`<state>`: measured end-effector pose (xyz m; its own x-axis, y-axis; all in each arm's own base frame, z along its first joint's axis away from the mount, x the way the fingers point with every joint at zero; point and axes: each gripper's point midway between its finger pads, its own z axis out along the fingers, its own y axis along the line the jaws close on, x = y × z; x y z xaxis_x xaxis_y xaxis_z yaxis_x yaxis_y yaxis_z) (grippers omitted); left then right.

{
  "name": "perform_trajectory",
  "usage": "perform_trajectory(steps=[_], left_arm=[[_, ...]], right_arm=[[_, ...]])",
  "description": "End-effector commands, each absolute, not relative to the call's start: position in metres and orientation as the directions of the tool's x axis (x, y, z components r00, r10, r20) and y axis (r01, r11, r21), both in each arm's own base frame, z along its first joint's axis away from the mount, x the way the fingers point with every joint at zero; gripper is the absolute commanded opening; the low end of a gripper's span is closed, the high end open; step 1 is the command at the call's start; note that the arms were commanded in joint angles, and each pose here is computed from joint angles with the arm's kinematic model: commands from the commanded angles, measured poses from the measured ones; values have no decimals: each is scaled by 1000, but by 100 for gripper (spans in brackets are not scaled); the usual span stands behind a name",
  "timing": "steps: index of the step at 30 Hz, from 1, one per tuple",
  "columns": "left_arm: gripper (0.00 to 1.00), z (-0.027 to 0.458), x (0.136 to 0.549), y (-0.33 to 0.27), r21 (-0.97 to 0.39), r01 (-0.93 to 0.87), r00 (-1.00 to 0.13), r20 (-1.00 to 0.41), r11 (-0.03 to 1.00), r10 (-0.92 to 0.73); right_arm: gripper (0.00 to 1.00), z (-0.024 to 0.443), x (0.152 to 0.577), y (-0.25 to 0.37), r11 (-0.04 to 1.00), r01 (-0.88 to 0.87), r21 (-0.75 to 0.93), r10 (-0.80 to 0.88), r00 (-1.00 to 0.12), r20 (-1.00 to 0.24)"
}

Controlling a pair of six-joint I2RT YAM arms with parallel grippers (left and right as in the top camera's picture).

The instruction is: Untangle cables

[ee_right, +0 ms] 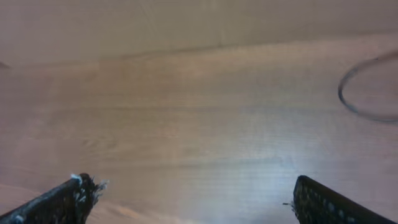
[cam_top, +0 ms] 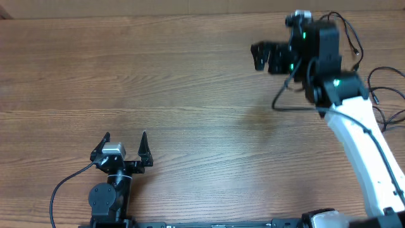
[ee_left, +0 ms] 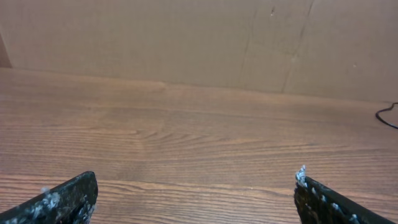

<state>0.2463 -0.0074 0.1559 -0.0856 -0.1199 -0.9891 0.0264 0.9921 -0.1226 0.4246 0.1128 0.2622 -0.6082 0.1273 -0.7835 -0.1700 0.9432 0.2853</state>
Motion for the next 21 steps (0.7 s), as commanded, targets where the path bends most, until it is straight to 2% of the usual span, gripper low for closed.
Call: perform_trajectory(steps=[1, 4, 11, 21], left_arm=[[100, 156, 246, -4, -113, 14, -80, -991, 994, -111], [100, 156, 246, -4, -113, 14, -80, -991, 994, -111], [100, 156, 246, -4, -113, 14, -80, -991, 994, -111], [100, 156, 246, -4, -113, 14, -80, -991, 994, -111]], right_arm=[[100, 269, 401, 104, 942, -189, 276, 149, -502, -852], [100, 272, 384, 99, 937, -221, 271, 176, -374, -911], [100, 272, 347, 81, 934, -247, 258, 221, -170, -960], [100, 240, 295, 55, 941, -228, 250, 250, -28, -968]])
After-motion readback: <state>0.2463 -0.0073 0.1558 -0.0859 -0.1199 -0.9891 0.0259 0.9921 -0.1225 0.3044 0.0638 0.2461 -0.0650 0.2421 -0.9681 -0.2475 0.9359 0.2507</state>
